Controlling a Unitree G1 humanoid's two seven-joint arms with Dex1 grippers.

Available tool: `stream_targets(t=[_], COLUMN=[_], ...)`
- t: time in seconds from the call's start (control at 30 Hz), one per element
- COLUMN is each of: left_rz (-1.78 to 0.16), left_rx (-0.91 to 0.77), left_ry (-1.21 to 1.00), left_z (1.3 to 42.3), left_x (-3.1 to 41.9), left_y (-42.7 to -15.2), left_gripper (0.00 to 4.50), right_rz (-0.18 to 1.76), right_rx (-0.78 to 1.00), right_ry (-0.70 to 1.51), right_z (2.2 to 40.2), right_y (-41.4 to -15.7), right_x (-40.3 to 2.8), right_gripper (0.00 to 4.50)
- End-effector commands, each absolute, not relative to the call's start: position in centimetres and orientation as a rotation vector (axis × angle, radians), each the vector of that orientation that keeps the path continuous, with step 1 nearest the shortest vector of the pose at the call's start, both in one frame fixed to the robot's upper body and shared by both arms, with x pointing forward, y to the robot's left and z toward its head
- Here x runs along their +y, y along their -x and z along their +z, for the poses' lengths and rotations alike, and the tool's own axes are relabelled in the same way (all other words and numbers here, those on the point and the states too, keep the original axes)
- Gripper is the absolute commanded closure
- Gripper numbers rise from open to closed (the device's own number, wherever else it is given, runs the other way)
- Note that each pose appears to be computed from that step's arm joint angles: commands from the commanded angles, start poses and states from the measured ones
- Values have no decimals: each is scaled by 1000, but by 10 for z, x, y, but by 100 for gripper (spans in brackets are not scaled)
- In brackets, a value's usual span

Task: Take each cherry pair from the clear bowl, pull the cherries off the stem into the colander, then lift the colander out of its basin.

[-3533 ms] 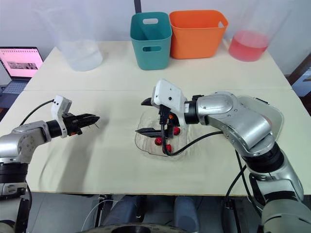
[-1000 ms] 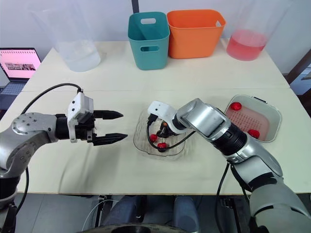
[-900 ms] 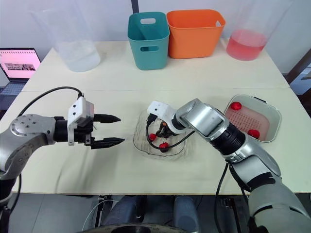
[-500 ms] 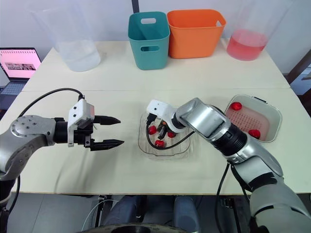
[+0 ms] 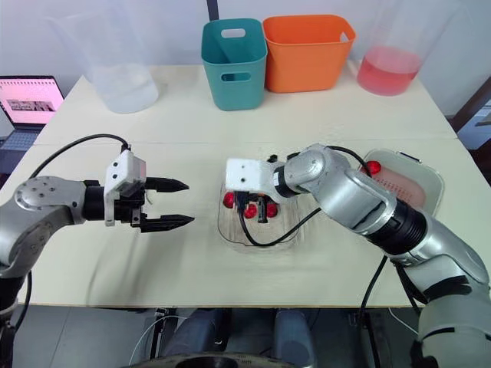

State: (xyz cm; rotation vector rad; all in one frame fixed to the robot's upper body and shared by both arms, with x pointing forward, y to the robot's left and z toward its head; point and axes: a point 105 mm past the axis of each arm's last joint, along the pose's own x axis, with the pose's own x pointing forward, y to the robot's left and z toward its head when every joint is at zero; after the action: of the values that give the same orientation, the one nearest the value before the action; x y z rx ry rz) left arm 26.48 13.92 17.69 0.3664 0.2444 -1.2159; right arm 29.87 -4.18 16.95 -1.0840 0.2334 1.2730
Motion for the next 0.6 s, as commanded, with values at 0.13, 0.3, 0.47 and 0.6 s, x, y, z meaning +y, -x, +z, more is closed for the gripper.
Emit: stream_targets(t=[0.13,0.3,0.47,0.6], left_rz=[-1227,-1229,-1226,-1225], left_rx=[218,220,225,246], left_ry=[-391,-387,-389,-406], left_z=[181,179,180,182], left_x=[137,137,139,145], left_y=[-264,-263,-263,-262], left_gripper=[54,54,54,54], right_rz=[1338,1301,1268,1302], right_rx=[60,103,220,327], right_ry=[1285,1248,950,804], right_z=[166,177,203,201], right_y=[-303,-309,-304,-289], right_x=[-43,-58,-74,-81], right_gripper=[443,256,203,203])
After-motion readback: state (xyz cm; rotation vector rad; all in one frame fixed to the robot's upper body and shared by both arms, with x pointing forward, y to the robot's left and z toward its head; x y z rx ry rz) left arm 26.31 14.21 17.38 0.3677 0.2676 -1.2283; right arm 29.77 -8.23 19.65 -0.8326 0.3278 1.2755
